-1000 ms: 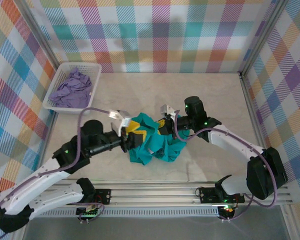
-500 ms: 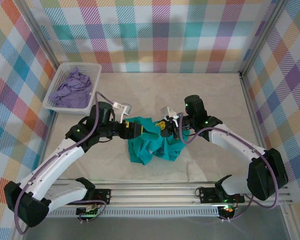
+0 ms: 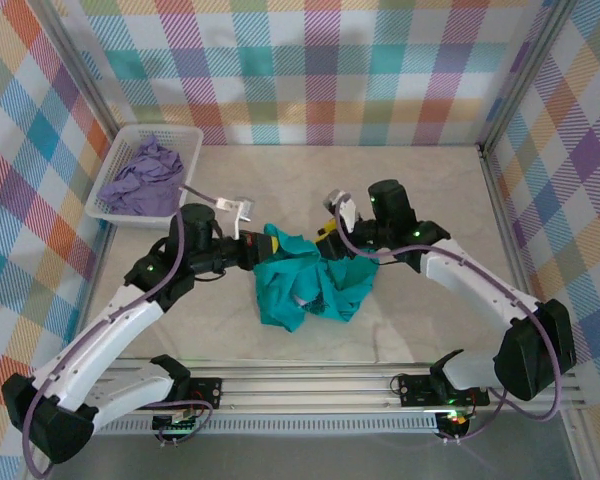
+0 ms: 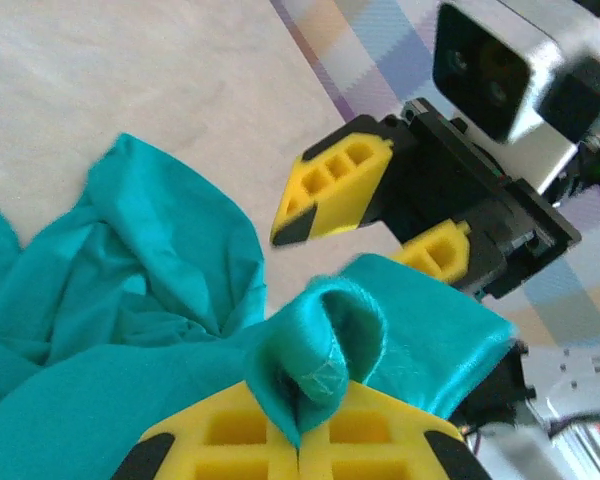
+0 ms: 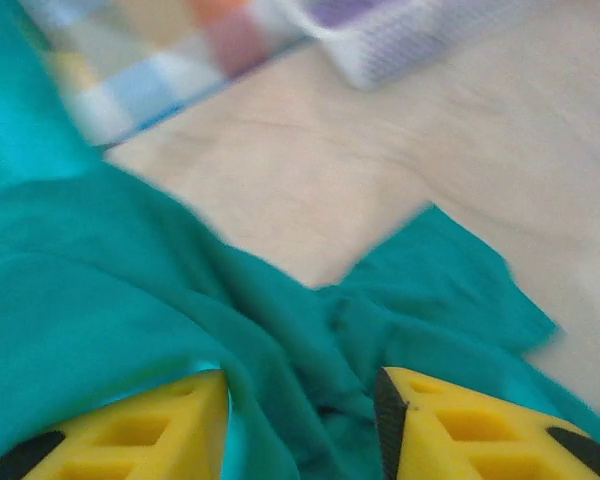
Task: Fold the inside-out t-shirt
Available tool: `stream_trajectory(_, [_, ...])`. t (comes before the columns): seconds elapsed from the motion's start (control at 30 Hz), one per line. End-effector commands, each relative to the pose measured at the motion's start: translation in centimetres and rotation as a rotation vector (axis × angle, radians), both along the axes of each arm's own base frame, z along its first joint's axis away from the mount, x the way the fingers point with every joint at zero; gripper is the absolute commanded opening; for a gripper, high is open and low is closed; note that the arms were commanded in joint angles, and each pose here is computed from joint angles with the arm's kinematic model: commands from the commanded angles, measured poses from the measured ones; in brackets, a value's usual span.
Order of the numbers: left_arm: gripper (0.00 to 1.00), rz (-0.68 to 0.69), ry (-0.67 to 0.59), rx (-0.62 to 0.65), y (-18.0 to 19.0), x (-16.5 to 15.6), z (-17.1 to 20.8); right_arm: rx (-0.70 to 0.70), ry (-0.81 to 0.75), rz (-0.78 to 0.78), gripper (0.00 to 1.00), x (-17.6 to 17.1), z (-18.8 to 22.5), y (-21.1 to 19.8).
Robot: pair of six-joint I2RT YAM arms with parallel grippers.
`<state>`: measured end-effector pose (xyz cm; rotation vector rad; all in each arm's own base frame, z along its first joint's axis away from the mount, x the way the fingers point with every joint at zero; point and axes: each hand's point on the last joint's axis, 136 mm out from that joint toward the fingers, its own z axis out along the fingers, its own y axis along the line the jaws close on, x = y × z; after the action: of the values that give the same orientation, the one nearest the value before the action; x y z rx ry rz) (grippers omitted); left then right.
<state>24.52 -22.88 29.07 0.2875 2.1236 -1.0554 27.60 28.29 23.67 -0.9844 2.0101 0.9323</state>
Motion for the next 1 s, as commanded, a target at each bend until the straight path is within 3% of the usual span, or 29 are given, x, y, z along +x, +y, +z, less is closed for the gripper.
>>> stream_trajectory(0.0, [0.0, 0.221, -0.011, 0.012, 2.8, 1.4, 0.2, -0.176, 0.183, -0.303, 0.47, 0.0, -2.5, -4.2])
stream_trajectory(0.13, [0.0, 0.263, -0.009, 0.018, 3.3, 1.5, 0.1, -0.091, 0.177, -0.264, 0.59, -3.0, -0.1, -4.1])
stream_trajectory(0.3, [0.0, 0.27, -0.004, 0.013, 3.0, 1.6, 0.0, 0.166, 0.264, -0.014, 0.66, -7.8, 2.8, 0.1])
stream_trajectory(0.43, [0.0, 0.278, 0.003, 0.022, 2.9, 1.6, 0.0, 0.143, 0.189, 0.038, 0.66, -10.5, 2.3, 2.9])
stream_trajectory(0.57, [0.0, 0.281, 0.004, 0.029, 2.7, 1.7, -0.1, 0.123, 0.119, 0.003, 0.61, -11.4, 1.7, 5.0])
stream_trajectory(0.8, [0.0, 0.274, 0.005, 0.031, 2.3, 1.7, -0.1, 0.072, 0.086, -0.098, 0.47, -10.6, 0.6, 7.6])
stream_trajectory(0.97, [0.0, 0.27, 0.006, 0.034, 2.2, 1.6, -0.1, 0.085, 0.062, -0.191, 0.43, -9.2, 0.6, 7.7])
